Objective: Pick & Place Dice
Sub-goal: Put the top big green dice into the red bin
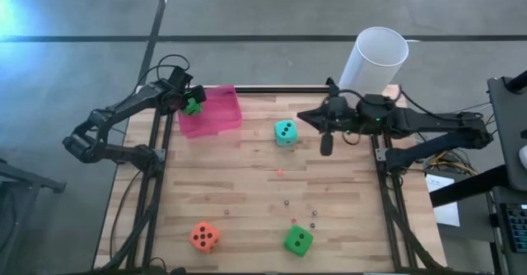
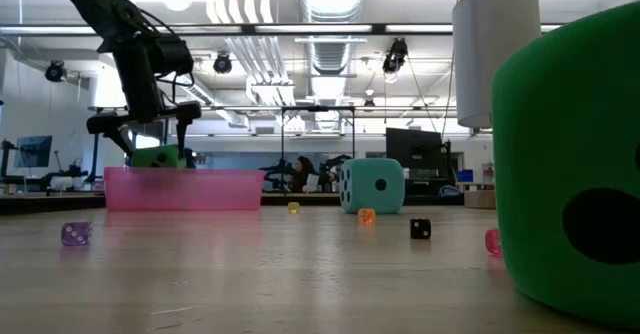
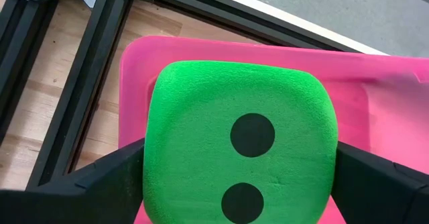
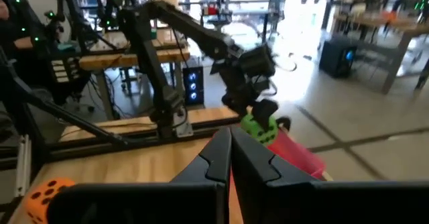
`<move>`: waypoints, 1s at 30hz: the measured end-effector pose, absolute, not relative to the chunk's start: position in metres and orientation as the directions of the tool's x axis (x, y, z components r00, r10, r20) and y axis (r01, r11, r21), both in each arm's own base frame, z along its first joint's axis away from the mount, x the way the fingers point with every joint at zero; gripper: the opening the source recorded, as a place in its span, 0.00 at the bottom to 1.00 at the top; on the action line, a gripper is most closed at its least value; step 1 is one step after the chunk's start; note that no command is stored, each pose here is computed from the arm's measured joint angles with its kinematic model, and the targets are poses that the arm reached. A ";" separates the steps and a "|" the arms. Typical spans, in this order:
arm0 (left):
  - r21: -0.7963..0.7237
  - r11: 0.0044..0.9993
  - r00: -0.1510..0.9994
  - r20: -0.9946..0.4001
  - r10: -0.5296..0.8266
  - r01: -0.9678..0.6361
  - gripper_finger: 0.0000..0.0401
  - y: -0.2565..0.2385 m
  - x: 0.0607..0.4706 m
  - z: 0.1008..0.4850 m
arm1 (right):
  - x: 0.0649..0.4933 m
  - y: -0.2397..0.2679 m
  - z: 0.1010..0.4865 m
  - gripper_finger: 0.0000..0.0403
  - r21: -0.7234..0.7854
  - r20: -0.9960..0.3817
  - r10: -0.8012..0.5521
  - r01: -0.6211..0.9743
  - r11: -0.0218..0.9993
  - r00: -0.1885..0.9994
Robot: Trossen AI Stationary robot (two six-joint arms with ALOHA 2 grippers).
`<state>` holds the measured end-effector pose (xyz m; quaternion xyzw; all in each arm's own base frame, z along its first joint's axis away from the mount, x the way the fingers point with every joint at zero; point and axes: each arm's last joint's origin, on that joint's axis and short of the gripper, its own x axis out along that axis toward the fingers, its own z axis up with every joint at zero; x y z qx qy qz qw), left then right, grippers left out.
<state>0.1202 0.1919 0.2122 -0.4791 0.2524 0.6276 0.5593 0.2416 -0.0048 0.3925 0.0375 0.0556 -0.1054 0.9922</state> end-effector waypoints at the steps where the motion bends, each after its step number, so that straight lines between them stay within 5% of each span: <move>1: -0.219 -0.247 0.085 -0.884 0.460 -0.944 0.99 0.192 0.120 0.212 | 0.247 -0.005 0.390 0.02 0.078 -0.131 -0.204 0.215 0.973 0.970; 10: -0.228 -0.259 0.087 -0.883 0.462 -0.939 0.99 0.192 0.120 0.212 | 0.310 -0.009 0.363 0.02 0.038 -0.237 -0.216 0.231 0.972 0.947; 20: -0.262 -0.244 0.139 -0.893 0.429 -0.934 0.99 0.191 0.122 0.212 | 0.383 -0.038 0.340 0.02 -0.015 -0.164 -0.278 0.279 0.960 0.946; 30: -0.264 -0.245 0.140 -0.893 0.428 -0.933 0.99 0.191 0.122 0.212 | 0.458 -0.068 0.294 0.02 0.019 -0.127 -0.119 0.122 0.992 0.985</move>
